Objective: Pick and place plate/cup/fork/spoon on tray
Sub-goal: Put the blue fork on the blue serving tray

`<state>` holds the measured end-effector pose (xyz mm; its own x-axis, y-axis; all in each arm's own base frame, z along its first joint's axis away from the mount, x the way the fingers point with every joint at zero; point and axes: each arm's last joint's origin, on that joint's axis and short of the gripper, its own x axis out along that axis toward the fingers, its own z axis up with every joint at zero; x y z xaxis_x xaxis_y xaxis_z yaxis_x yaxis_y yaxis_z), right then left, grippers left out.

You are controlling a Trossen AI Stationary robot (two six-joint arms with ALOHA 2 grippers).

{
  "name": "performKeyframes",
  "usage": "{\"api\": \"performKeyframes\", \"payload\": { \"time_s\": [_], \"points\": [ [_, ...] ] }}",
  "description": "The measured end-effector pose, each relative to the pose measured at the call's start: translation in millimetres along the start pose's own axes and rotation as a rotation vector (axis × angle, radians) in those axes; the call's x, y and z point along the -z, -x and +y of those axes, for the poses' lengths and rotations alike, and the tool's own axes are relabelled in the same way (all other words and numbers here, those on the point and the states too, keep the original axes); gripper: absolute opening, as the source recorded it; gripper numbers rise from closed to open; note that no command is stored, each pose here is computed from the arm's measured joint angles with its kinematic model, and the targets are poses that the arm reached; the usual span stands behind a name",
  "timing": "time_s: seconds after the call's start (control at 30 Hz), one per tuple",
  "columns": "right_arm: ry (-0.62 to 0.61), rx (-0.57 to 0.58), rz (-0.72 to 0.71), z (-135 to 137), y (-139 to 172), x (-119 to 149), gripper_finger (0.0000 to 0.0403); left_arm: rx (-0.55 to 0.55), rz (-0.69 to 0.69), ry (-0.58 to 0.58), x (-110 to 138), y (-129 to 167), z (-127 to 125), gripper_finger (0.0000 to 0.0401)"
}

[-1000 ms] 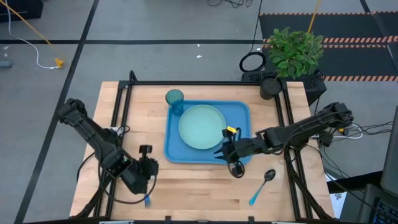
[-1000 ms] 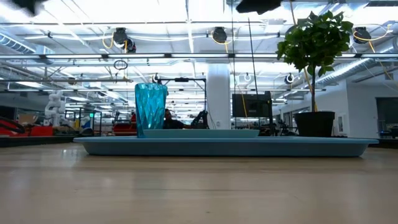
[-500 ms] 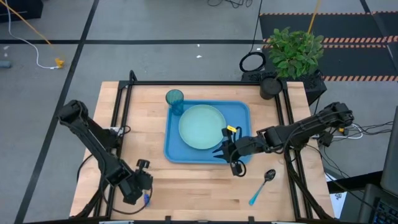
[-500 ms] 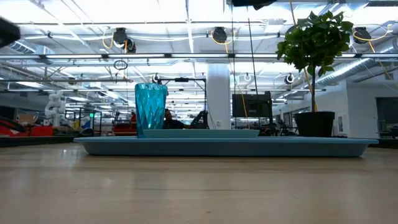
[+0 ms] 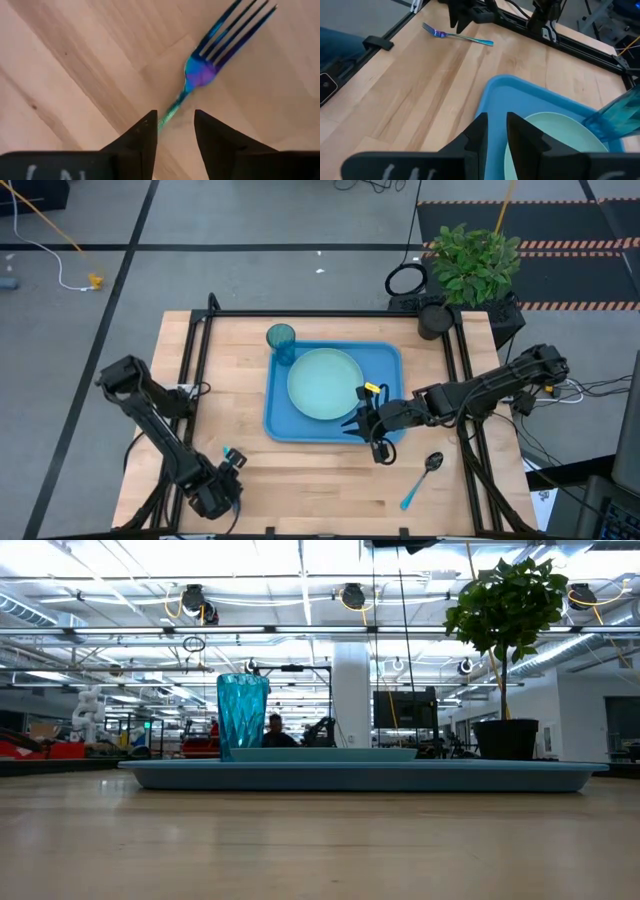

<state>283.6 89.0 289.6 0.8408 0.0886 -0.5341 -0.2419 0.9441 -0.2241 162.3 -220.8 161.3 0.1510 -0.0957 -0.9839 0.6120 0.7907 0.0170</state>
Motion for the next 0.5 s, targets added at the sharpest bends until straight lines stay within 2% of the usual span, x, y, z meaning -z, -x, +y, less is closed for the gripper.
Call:
{"api": "performKeyframes", "payload": {
  "time_s": [0.27,0.5],
  "points": [
    [-0.007,0.005,-0.035,-0.5,0.1,-3.4,0.0064,-0.004,-0.015,-0.118,-6.4,-13.7,-2.5,0.0096],
    [-0.017,0.003,-0.032,-0.3,0.1,-3.2,0.0064,0.015,-0.006,-0.145,-6.6,-15.8,-3.3,0.0093]
  ]
}}
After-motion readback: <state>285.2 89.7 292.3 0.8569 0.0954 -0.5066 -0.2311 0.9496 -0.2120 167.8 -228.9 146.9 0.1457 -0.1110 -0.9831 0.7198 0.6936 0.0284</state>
